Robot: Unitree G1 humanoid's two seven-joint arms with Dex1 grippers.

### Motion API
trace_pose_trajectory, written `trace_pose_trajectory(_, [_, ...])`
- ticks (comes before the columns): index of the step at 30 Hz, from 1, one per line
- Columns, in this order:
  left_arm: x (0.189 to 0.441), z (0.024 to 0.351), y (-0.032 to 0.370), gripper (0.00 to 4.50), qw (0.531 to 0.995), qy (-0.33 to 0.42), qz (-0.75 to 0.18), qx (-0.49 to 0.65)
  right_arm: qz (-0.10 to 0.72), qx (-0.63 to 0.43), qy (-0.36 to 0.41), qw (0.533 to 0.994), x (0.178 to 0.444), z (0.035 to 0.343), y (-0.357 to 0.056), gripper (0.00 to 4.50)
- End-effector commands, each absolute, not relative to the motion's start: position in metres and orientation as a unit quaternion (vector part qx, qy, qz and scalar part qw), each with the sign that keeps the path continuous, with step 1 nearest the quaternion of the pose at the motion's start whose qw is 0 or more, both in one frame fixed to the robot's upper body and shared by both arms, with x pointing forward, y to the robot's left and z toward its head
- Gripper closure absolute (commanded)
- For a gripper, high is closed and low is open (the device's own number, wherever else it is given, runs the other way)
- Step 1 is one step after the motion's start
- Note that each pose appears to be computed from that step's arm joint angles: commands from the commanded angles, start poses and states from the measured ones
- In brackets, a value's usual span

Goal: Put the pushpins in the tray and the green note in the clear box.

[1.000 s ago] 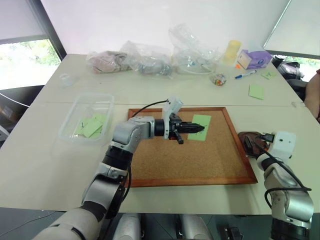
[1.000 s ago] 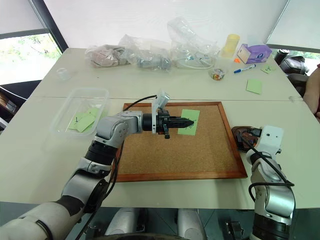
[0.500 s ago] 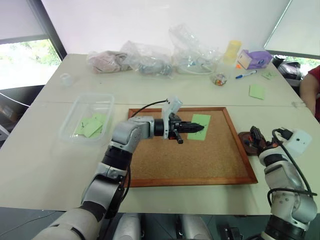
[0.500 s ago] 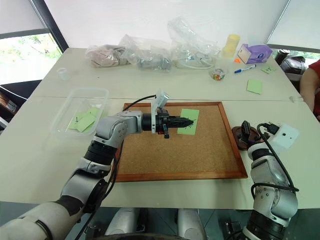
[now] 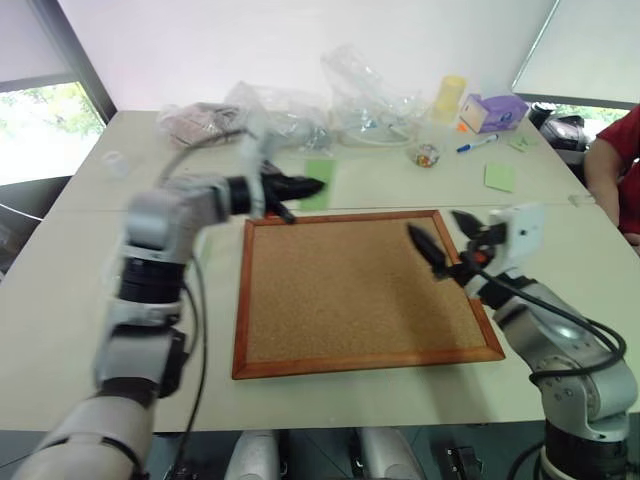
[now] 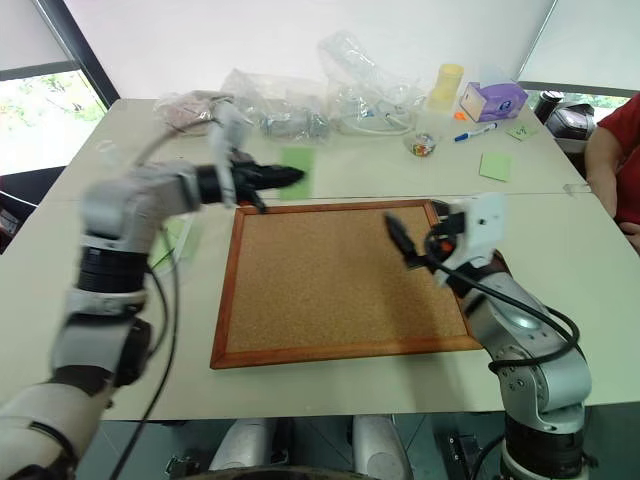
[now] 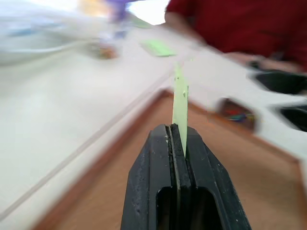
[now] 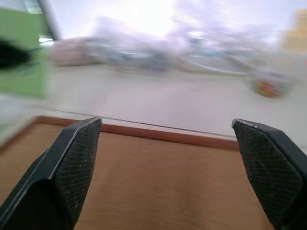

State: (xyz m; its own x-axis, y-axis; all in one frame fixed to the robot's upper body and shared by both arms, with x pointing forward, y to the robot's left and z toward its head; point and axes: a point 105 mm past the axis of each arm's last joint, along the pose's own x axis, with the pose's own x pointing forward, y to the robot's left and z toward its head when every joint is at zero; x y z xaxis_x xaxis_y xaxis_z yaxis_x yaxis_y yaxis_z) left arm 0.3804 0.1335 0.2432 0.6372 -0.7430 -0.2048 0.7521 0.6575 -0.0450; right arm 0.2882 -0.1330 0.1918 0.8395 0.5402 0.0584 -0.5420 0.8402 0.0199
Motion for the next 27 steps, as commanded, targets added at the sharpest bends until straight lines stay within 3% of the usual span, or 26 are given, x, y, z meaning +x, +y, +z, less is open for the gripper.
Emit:
trace_pose_trajectory(1, [0.377,0.254,0.189,4.5,0.933,0.125,-0.333,0.056,0.381,-0.004,-0.013,0.924,0.277,0.188,-0.094,0.02])
trace_pose_trajectory(4, [0.371,0.24,0.229,4.5,0.941,0.171,-0.283,0.073,0.416,-0.019,0.009,0.909,0.276,0.172,-0.078,0.02])
trace_pose_trajectory(10, [0.365,0.199,0.26,4.5,0.942,0.234,-0.237,0.049,0.426,-0.029,0.012,0.904,0.284,0.156,-0.066,0.02])
trace_pose_trajectory(13, [0.364,0.183,0.261,3.65,0.938,0.251,-0.235,0.037,0.422,-0.028,0.011,0.906,0.286,0.153,-0.066,0.0])
trace_pose_trajectory(21, [0.367,0.172,0.276,0.05,0.943,0.257,-0.205,0.045,0.396,-0.029,0.01,0.918,0.287,0.148,-0.075,0.0])
trace_pose_trajectory(27, [0.375,0.207,0.273,0.05,0.955,0.193,-0.218,0.052,0.381,-0.034,0.01,0.924,0.287,0.148,-0.085,0.0])
